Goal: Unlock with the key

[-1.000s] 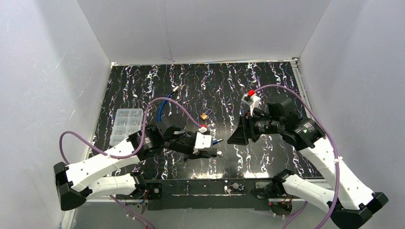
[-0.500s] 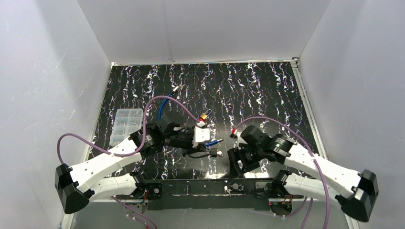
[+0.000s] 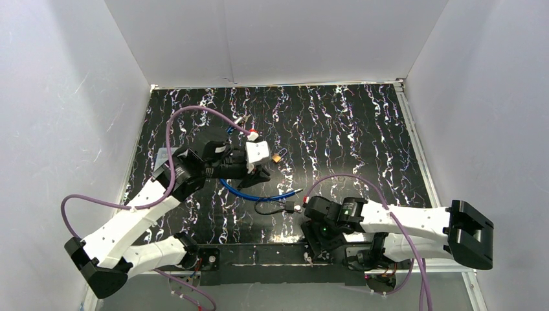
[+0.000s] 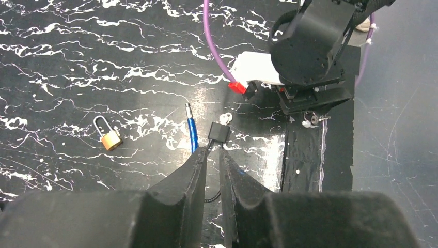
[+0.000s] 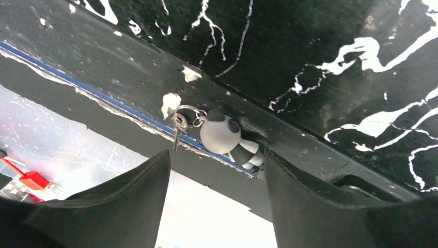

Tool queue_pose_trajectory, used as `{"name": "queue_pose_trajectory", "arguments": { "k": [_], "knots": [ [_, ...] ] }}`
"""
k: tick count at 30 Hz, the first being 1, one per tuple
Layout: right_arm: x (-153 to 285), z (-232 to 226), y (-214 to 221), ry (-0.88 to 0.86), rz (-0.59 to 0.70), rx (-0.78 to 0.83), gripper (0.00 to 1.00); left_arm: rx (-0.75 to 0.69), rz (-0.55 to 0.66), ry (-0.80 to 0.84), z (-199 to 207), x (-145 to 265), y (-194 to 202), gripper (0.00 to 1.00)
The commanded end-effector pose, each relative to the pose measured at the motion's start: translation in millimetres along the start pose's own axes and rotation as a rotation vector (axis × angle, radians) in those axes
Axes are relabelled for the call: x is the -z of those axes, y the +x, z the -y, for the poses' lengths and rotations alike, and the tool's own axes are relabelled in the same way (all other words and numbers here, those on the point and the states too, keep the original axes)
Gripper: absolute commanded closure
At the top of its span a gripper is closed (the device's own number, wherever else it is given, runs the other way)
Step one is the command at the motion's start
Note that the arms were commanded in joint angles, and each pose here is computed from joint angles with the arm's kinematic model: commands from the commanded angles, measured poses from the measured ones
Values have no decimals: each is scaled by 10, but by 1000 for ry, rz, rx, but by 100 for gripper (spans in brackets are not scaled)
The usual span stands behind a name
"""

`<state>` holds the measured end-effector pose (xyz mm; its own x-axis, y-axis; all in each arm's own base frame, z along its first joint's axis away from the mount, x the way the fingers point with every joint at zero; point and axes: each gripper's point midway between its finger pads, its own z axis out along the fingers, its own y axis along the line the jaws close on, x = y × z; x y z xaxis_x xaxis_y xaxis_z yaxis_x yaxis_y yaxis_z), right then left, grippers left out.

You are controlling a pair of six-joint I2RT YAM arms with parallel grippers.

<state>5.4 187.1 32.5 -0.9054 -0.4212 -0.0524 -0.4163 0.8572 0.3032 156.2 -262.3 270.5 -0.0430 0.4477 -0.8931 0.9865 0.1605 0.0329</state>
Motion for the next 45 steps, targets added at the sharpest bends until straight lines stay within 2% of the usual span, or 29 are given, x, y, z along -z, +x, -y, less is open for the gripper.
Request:
{"name": "queue_pose_trajectory", "arguments": {
  "k": [1,6,10,13,14,18,21,28,33,35,38,41,45],
  "knots": [
    [-80,-112,-91,-15,65,6,31,6,16,41,99,123,-106,85],
    [-161,-87,-39,-6,61,12,48,5,31,38,75,99,-152,84],
    [-227,-6,66,35,24,22,48,-2,48,47,66,82,-217,84],
    [-227,34,125,77,8,37,44,-8,61,53,62,75,-267,84],
    [-223,33,124,85,11,43,47,-8,65,56,65,72,-277,84],
    [-152,10,10,91,77,50,88,-5,73,81,104,57,-284,84],
    [-4,-55,-104,69,147,63,99,-3,77,97,133,58,-287,84],
    [645,-291,-462,-36,378,112,99,14,83,193,324,4,-119,83],
    [1238,-429,-645,-110,493,154,99,126,178,205,359,-143,-98,82],
    [1545,-527,-714,-147,545,189,99,196,232,207,351,-207,-147,74],
    [1945,-652,-790,-200,610,238,99,293,287,228,346,-291,-202,53],
    [2320,-793,-847,-275,677,279,99,339,327,264,361,-341,-266,43],
    [2722,-949,-912,-365,740,318,99,313,381,315,396,-339,-388,33]
  ]
}}
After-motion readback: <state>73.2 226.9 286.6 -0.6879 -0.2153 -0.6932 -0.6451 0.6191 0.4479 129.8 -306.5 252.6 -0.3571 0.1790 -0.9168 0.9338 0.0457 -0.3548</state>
